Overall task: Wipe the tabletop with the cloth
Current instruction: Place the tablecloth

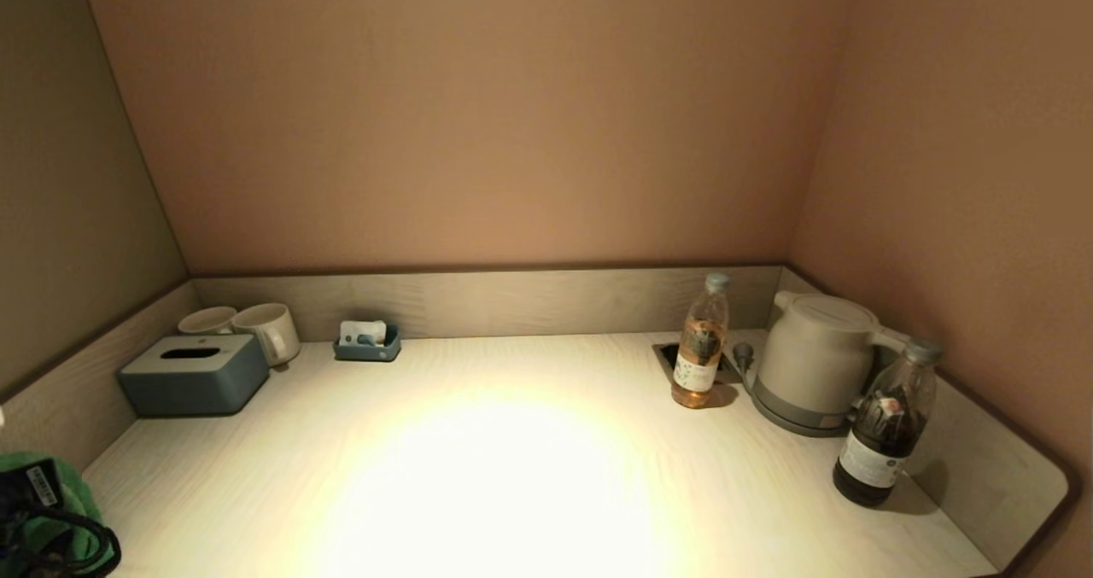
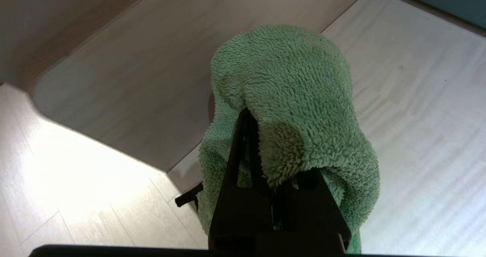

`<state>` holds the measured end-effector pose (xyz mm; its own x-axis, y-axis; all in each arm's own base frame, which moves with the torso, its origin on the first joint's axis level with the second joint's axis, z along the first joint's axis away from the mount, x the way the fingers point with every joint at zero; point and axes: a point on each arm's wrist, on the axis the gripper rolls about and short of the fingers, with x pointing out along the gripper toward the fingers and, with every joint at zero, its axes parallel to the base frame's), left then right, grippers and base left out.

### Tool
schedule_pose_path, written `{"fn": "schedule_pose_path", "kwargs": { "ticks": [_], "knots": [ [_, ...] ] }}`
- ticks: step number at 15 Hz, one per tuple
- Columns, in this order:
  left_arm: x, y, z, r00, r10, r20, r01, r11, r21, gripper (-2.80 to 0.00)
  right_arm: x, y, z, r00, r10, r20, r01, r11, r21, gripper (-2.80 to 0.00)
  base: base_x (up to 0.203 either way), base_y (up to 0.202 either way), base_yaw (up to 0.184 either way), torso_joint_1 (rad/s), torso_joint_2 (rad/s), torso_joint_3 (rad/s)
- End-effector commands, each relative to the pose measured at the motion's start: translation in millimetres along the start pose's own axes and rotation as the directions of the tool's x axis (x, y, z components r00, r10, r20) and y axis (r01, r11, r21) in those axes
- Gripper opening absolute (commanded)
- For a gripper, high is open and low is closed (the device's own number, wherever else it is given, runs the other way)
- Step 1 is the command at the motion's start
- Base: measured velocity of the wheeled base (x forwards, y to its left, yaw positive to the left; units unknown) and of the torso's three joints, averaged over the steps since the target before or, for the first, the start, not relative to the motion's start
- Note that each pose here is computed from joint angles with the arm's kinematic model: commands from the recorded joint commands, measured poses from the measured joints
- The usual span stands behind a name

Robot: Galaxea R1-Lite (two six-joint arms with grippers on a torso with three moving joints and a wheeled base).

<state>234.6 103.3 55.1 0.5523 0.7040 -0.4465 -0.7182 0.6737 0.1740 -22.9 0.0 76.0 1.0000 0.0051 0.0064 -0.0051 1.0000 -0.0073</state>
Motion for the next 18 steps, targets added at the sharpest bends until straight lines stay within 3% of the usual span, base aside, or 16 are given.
{"fn": "schedule_pose_path", "kwargs": {
  "ticks": [1, 4, 11, 12, 18],
  "knots": [
    [14, -6.9, -11, 1.0, -0.005, -0.023, 0.006, 1.0, 0.014, -2.8, 0, 0, 0, 1.0, 0.001, -0.002, -0.001, 1.0, 0.0, -2.8, 0.0, 0.0, 0.0, 0.0, 0.0, 0.0],
    [25, -12.3, -17, 0.999, -0.042, -0.007, 0.042, 0.999, 0.022, -2.8, 0, 0, 0, 1.0, 0.001, 0.0, -0.001, 1.0, 0.0, -2.8, 0.0, 0.0, 0.0, 0.0, 0.0, 0.0],
    [39, -18.6, -35, 0.999, -0.047, -0.007, 0.047, 0.998, 0.051, -2.8, 0, 0, 0, 1.0, 0.001, 0.0, -0.001, 1.0, 0.0, -2.8, 0.0, 0.0, 0.0, 0.0, 0.0, 0.0],
    [39, -18.7, -36, 0.999, -0.048, -0.009, 0.049, 0.997, 0.052, 0.0, 0, 0, 0, 1.0, 0.0, 0.0, 0.0, 1.0, 0.0, -2.8, 0.0, 0.0, 0.0, 0.0, 0.0, 0.0],
    [34, -16.9, -24, 0.998, -0.053, 0.037, 0.052, 0.998, 0.028, 0.0, 0, 0, 0, 1.0, 0.001, -0.002, -0.001, 1.0, 0.0, -2.8, 0.0, 0.0, 0.0, 0.0, 0.0, 0.0]
  ]
}}
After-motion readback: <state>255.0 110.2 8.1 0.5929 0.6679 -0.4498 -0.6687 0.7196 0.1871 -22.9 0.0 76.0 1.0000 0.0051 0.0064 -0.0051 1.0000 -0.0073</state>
